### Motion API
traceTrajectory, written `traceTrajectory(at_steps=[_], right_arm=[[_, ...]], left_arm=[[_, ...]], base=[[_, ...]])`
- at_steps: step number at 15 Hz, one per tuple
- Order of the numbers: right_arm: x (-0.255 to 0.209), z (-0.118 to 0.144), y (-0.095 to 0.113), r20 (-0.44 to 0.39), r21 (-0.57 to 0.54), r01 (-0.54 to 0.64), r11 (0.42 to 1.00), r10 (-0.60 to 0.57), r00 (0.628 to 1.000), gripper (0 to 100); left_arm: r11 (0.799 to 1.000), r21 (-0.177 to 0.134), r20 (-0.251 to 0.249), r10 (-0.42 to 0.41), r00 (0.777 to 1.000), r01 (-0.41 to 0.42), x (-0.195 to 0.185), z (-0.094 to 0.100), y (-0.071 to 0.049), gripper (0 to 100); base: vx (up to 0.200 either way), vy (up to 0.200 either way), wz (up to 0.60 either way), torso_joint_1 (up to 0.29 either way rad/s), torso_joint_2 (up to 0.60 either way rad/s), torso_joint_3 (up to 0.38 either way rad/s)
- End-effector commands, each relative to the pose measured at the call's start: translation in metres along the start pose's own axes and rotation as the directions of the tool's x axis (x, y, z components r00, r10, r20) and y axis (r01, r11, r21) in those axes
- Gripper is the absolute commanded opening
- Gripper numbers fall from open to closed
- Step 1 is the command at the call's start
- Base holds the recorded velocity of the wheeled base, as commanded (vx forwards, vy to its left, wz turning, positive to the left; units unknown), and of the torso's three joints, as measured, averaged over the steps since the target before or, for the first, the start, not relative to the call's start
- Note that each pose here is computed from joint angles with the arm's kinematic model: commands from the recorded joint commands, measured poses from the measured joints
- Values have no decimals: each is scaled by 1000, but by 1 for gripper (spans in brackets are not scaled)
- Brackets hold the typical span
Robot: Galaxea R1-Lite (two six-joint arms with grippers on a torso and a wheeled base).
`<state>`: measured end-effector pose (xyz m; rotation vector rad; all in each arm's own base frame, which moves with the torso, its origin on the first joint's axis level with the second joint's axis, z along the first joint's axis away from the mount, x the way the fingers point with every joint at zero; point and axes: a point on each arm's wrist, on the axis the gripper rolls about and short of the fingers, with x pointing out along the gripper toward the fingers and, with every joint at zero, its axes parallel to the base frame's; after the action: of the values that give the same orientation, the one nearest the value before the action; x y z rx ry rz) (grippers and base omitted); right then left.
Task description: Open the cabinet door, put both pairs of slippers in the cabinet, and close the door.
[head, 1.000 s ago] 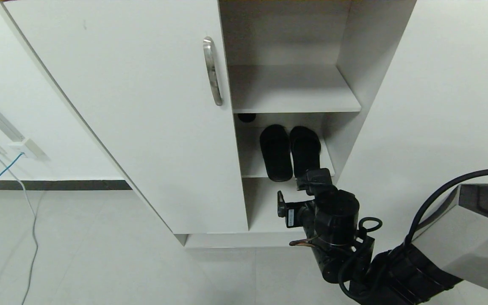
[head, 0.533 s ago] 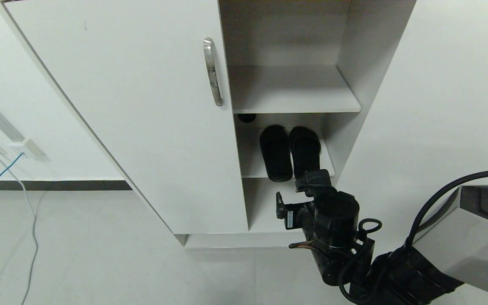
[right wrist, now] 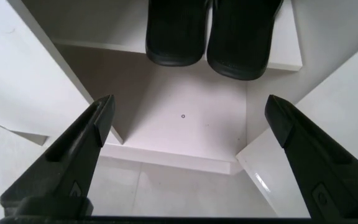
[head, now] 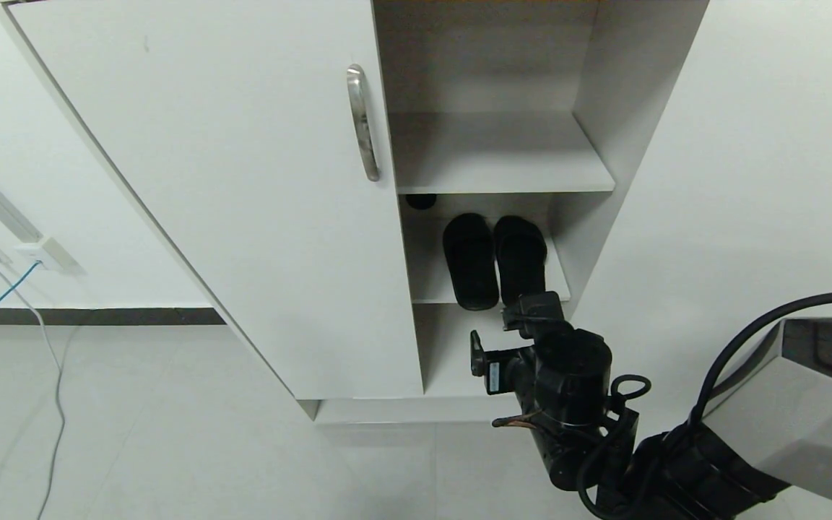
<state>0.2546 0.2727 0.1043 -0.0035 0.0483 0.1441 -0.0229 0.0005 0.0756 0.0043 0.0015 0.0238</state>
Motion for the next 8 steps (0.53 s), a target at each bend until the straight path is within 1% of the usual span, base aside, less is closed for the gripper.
traceTrajectory(at_steps=[1, 8], right_arm=[[0, -3, 1, -5, -5, -2, 1000, 2, 1000, 100], [-1, -5, 0, -12, -12, -2, 1000, 2, 1000, 100]], left_arm=[[1000, 0, -2, 2, 1000, -2, 0, 0, 0, 0], [1000, 0, 0, 2, 1000, -2, 0, 0, 0, 0]], base=[[0, 0, 0, 2, 2, 95], [0, 0, 0, 1, 4, 186]])
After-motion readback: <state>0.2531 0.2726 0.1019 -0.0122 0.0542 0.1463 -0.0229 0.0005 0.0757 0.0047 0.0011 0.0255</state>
